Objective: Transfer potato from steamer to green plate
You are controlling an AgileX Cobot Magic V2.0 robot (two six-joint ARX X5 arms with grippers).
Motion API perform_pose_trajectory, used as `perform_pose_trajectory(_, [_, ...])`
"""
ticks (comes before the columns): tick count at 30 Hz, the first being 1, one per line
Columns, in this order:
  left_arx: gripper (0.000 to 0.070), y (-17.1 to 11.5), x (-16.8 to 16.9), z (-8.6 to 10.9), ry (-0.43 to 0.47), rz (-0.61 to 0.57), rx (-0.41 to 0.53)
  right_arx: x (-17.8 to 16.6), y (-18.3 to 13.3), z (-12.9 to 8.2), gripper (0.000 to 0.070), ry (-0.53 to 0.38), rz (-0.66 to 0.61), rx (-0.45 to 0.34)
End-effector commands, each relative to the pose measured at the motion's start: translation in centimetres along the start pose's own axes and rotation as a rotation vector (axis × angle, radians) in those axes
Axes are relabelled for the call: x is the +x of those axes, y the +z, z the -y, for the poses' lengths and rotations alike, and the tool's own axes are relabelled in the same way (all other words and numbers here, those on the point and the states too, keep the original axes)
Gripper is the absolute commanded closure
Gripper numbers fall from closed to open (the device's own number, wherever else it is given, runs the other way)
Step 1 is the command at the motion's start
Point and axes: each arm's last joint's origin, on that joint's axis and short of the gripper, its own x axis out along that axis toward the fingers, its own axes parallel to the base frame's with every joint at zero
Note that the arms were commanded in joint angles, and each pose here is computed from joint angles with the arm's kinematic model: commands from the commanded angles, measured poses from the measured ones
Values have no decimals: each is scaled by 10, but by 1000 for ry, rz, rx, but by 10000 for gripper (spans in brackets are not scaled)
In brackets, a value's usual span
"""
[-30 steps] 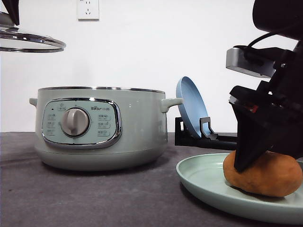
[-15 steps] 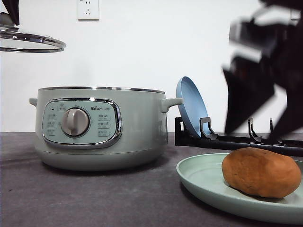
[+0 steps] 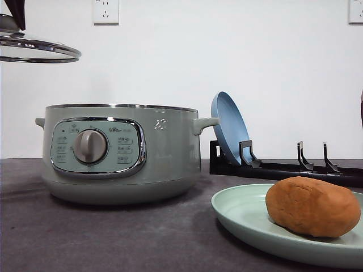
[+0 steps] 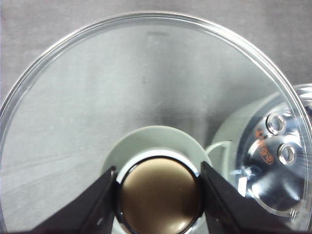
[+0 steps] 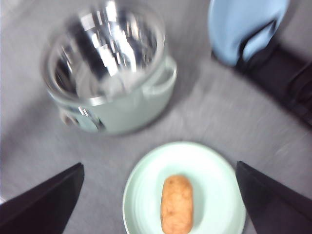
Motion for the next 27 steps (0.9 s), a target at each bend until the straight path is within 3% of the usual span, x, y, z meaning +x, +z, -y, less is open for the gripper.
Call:
perform_pose_trajectory(1, [699,4,-16,5,-10,76,7,-14,3,-1,68,4,40,-9])
perform_pose_trajectory(12, [699,3,-17,48,-95,72,103,-71,-16,2,68,56,219,27])
perform_pose_trajectory(27, [699,-11,-25,126,-250,68,293,-76,-18,3,69,64,238,53])
